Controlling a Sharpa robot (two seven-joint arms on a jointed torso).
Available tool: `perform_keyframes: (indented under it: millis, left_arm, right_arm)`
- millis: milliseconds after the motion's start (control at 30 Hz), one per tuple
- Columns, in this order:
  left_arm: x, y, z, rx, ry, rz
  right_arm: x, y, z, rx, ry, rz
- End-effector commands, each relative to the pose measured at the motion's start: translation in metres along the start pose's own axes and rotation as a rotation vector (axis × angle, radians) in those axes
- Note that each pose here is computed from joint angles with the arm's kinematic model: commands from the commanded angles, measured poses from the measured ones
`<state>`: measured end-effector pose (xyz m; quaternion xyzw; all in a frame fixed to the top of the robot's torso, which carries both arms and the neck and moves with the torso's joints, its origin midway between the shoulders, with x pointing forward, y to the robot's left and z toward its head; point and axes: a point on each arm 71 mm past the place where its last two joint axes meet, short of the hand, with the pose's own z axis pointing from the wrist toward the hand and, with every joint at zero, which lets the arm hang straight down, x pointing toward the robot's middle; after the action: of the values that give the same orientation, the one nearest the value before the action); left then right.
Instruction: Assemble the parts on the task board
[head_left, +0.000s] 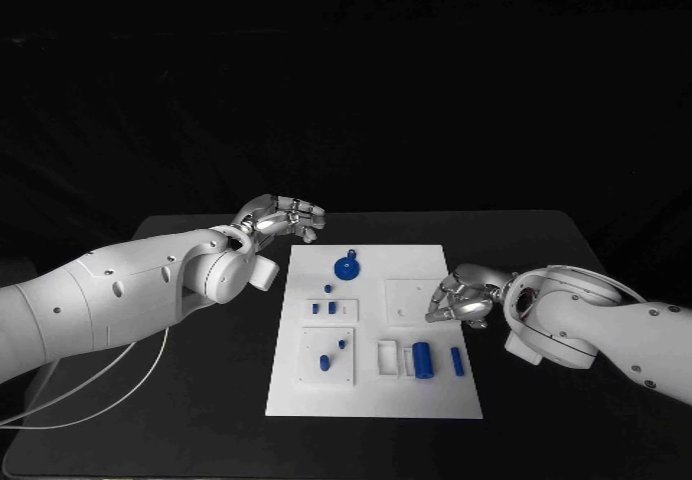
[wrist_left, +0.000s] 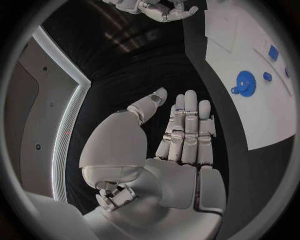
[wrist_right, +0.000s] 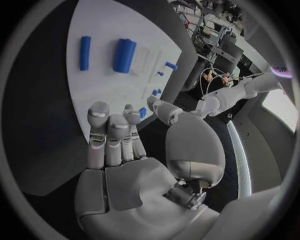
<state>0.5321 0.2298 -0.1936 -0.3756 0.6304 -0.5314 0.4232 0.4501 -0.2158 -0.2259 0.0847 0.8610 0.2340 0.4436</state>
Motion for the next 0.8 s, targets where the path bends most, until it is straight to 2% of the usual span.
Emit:
perform_keyframes:
  millis: [33, 200, 367, 800]
  left_arm:
    - [0.0029, -0.0009, 0.0002, 0.005, 0.018, -0.011]
    - [0.0034, -0.0011, -0.0002, 0.005, 0.019, -0.011]
    - [0.004, -0.0014, -0.001, 0.007, 0.021, -0.013]
    - [0.0055, -0.0018, -0.0013, 0.008, 0.026, -0.016]
  right_arm:
    - [0.016, -0.01, -0.005, 0.144, 0.171, -0.014]
    - [0.03, -0.013, -0.008, 0.172, 0.222, -0.004]
    - [0.044, -0.017, -0.006, 0.198, 0.252, -0.018]
    - [0.06, -0.013, 0.006, 0.201, 0.213, -0.027]
